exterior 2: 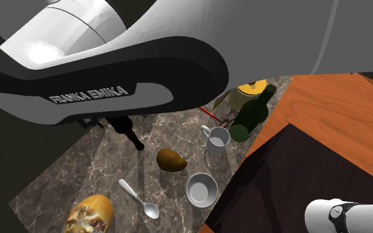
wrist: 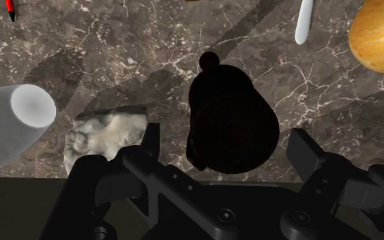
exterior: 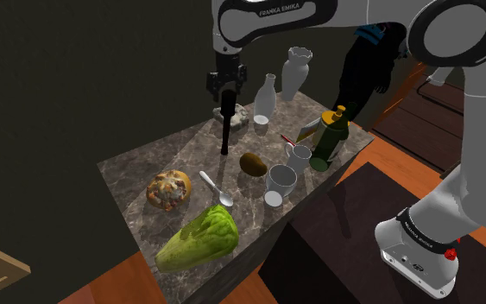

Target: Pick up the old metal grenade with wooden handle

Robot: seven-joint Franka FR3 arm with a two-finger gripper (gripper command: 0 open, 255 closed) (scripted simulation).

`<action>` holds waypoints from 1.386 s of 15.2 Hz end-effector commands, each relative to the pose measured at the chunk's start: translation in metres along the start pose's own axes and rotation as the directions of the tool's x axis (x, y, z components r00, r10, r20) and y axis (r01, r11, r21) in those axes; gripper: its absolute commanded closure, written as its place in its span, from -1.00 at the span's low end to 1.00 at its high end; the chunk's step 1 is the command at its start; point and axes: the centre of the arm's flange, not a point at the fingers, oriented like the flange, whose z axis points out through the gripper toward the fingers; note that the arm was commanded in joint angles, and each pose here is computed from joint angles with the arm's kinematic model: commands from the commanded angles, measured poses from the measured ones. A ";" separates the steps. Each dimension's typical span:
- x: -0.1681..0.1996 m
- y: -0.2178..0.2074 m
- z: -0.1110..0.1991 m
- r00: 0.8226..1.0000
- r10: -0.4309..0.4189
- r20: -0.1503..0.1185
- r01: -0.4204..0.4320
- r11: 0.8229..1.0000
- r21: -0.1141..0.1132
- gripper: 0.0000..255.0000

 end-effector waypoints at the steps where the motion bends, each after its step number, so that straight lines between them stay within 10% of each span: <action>1: 0.000 -0.001 0.005 1.000 0.000 -0.001 0.000 1.000 0.000 -1.00; 2: 0.000 -0.001 0.005 1.000 0.000 -0.001 0.000 1.000 0.000 -1.00; 3: 0.000 -0.001 0.005 1.000 0.000 -0.001 0.000 1.000 0.000 1.00; 21: -0.002 0.001 -0.043 1.000 0.000 -0.001 0.000 1.000 0.000 1.00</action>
